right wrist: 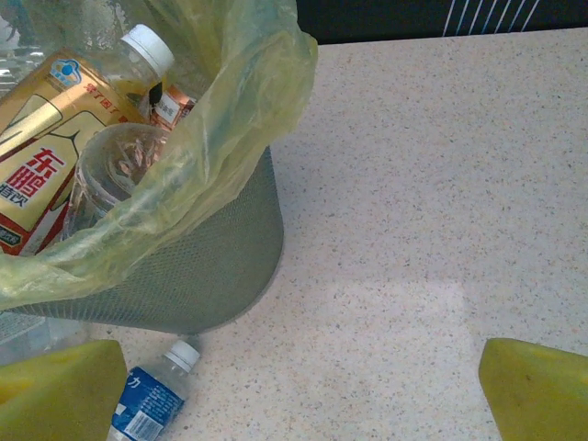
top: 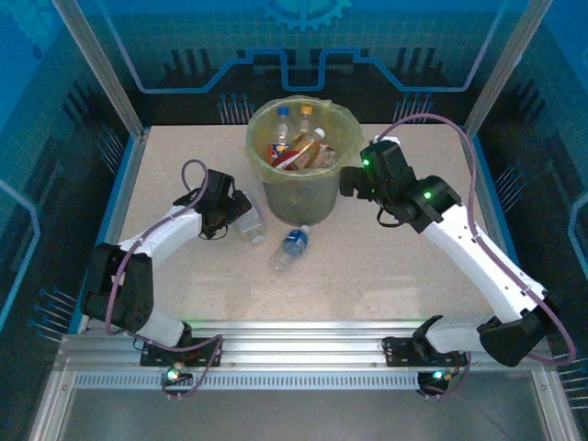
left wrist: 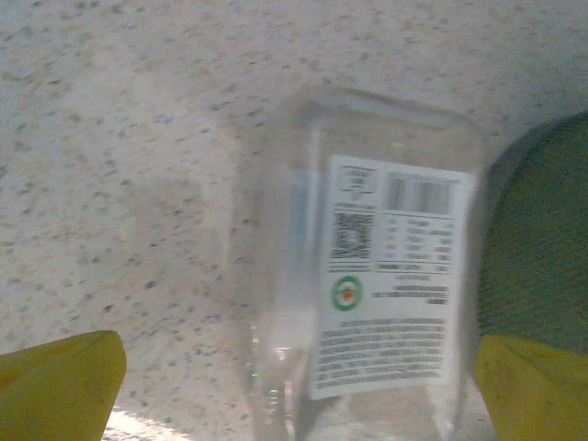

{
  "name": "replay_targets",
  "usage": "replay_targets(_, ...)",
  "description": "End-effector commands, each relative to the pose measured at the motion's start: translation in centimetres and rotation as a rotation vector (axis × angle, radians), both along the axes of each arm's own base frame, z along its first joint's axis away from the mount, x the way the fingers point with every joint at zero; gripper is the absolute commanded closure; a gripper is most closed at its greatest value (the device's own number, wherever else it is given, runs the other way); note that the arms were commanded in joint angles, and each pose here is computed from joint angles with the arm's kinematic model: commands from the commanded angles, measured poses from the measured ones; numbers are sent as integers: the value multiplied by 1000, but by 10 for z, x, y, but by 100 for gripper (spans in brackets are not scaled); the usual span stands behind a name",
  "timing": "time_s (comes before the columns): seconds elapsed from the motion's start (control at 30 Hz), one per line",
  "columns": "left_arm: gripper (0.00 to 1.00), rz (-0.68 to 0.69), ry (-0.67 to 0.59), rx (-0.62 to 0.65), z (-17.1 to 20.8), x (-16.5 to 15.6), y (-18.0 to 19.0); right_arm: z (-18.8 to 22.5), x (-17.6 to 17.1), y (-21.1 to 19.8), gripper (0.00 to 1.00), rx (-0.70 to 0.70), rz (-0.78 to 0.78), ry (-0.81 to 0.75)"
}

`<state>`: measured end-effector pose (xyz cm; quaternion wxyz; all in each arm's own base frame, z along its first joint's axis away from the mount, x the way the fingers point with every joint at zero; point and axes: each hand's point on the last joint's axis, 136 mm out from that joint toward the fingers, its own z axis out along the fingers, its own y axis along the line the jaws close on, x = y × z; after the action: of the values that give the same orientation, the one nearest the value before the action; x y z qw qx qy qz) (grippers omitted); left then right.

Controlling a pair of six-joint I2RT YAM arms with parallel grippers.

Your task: Put the plastic bottles in the bin

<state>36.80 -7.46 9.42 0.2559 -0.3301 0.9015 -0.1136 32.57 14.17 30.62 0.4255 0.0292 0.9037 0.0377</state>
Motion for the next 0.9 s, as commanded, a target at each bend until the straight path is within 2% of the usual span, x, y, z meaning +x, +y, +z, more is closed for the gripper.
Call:
replay_targets(0.0,1,-85,-55,-29,15,21,-18,3,0,-4,0,11,-21,-18)
replay_targets(0.23,1,-124,-2,16,1,38,-25,3,0,-5,0,9,-24,-17)
replay_targets(0.87,1,-158,113,83,-36,43,-23,1,3,0,0,13,-8,-11)
